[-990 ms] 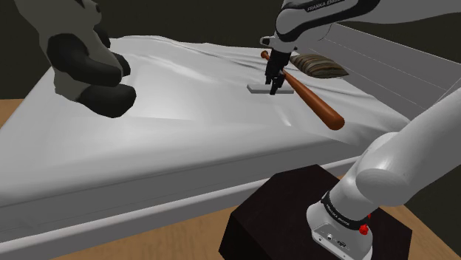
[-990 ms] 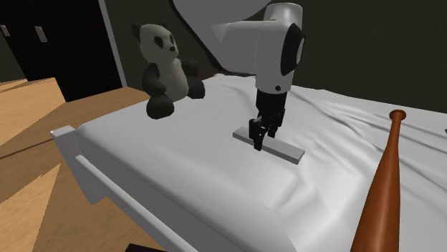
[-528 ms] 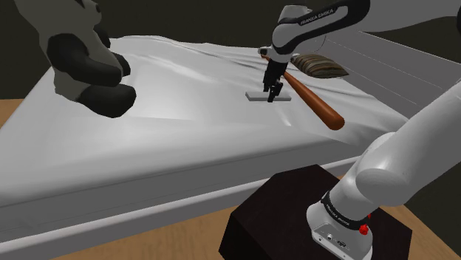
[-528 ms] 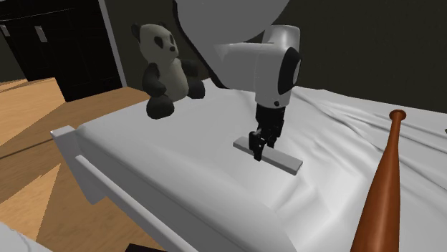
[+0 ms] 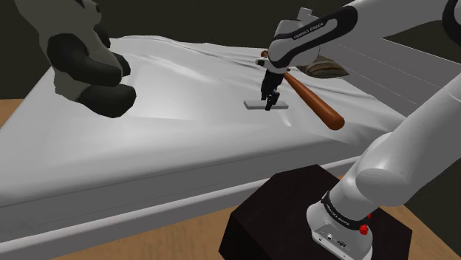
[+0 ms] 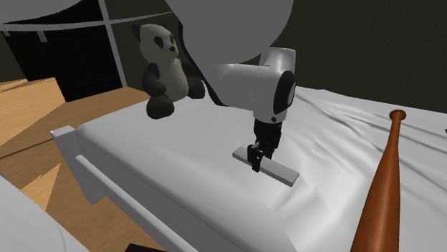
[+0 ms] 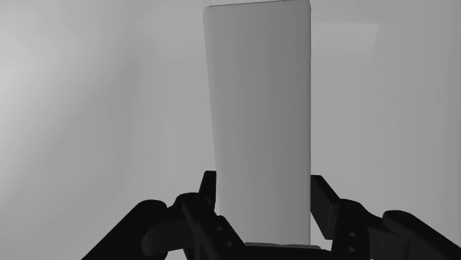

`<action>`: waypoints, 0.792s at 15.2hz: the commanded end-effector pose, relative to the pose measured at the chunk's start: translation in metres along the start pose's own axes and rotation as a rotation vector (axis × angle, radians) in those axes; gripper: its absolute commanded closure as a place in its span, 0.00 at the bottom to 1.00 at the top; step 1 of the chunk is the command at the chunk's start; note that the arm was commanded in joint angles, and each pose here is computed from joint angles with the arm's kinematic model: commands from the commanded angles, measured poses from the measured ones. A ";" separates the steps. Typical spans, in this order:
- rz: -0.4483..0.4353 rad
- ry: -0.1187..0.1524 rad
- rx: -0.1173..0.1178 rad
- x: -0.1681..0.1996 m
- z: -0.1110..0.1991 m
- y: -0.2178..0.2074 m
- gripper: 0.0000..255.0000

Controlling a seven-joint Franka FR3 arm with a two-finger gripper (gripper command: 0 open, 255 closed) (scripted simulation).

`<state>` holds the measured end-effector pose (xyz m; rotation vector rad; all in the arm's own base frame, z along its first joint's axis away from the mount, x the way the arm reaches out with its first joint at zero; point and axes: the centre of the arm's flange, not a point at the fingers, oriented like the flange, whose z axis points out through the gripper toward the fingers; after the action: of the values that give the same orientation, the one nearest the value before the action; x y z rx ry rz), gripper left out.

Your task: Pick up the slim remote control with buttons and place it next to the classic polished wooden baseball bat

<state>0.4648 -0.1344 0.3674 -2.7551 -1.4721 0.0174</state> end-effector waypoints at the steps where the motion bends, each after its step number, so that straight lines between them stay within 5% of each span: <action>1: 0.000 0.000 -0.001 0.001 0.011 0.001 1.00; 12: 0.000 0.000 -0.001 0.001 0.028 0.002 1.00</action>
<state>0.4663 -0.1341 0.3388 -2.7555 -1.4723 0.0169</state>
